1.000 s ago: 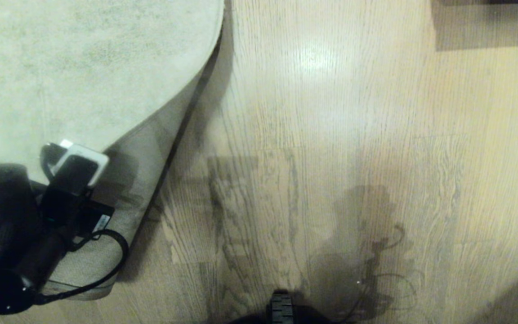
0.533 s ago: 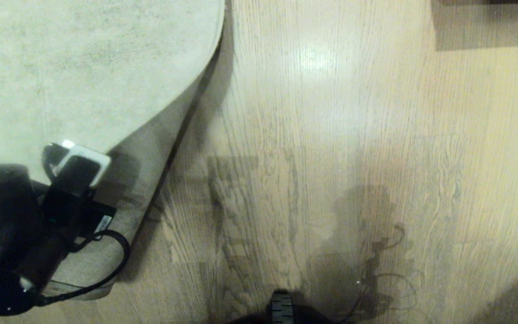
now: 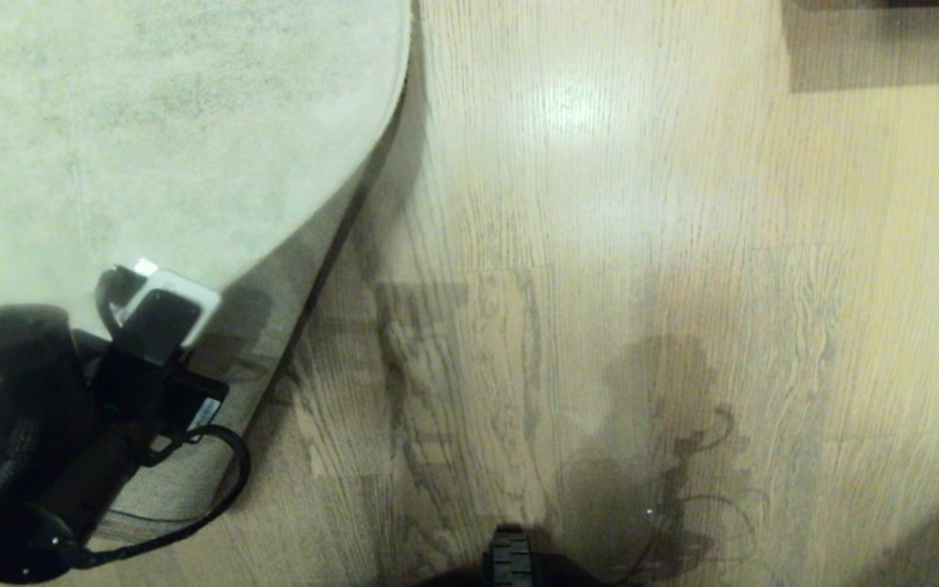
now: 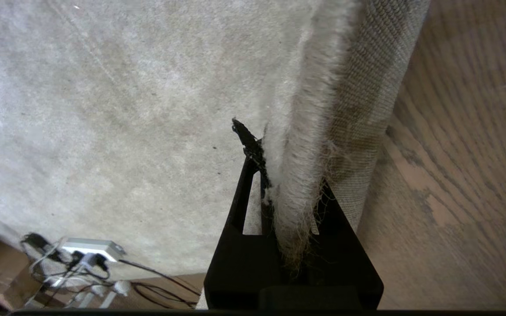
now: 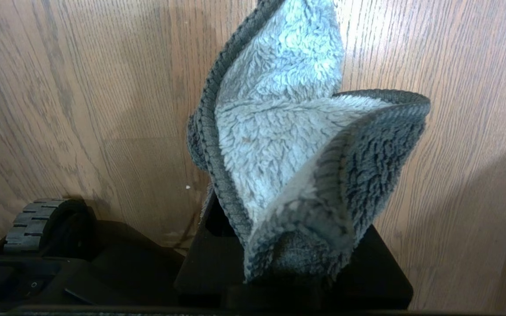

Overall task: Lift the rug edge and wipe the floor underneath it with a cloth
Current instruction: Lay down the carpet

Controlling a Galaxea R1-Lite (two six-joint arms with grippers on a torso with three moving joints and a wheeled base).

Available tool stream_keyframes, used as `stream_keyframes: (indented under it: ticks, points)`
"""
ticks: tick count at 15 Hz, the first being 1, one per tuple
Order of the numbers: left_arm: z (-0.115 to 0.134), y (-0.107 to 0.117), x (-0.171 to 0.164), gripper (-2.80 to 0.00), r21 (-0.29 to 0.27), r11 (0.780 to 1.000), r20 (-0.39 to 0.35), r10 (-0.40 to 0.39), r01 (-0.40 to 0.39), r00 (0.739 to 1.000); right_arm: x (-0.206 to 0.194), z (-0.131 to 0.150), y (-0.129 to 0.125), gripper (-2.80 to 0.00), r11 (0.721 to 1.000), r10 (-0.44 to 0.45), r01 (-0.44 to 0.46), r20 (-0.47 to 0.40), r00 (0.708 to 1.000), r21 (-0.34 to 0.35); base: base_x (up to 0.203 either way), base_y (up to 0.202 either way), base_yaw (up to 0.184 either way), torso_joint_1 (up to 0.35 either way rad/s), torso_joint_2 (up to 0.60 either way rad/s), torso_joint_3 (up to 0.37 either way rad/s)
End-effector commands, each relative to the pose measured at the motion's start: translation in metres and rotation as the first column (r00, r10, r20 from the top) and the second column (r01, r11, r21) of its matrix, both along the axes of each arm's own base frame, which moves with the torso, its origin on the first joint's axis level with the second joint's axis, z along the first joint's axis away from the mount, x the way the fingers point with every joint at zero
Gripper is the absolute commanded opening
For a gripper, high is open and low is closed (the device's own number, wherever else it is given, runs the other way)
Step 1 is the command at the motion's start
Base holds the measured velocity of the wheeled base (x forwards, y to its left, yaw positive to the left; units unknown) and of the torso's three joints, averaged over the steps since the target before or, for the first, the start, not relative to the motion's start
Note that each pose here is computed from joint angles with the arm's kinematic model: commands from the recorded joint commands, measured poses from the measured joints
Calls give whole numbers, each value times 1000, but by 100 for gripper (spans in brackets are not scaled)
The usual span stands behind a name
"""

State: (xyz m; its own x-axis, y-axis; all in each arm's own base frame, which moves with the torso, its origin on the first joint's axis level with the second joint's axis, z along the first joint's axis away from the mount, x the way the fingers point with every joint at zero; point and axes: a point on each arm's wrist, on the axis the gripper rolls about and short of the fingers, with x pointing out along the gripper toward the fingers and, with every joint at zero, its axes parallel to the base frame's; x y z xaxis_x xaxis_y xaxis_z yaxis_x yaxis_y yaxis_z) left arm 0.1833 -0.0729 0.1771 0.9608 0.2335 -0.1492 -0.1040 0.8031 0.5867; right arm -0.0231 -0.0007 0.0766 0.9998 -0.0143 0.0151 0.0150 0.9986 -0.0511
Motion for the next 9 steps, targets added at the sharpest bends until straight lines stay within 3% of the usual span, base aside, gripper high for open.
stream_keyframes:
  ticks: [1,9]
  points:
    - [0,-5,-2,-280,-36,999,9,-21,21,1000,0,0,0,-280,1000,0,0,-3,1000,-1,0,0,0,0,0,0]
    - [-7,-13,0,-280,-83,996,-5,-39,38,999,0,0,0,-280,1000,0,0,-3,1000,-1,0,0,0,0,0,0]
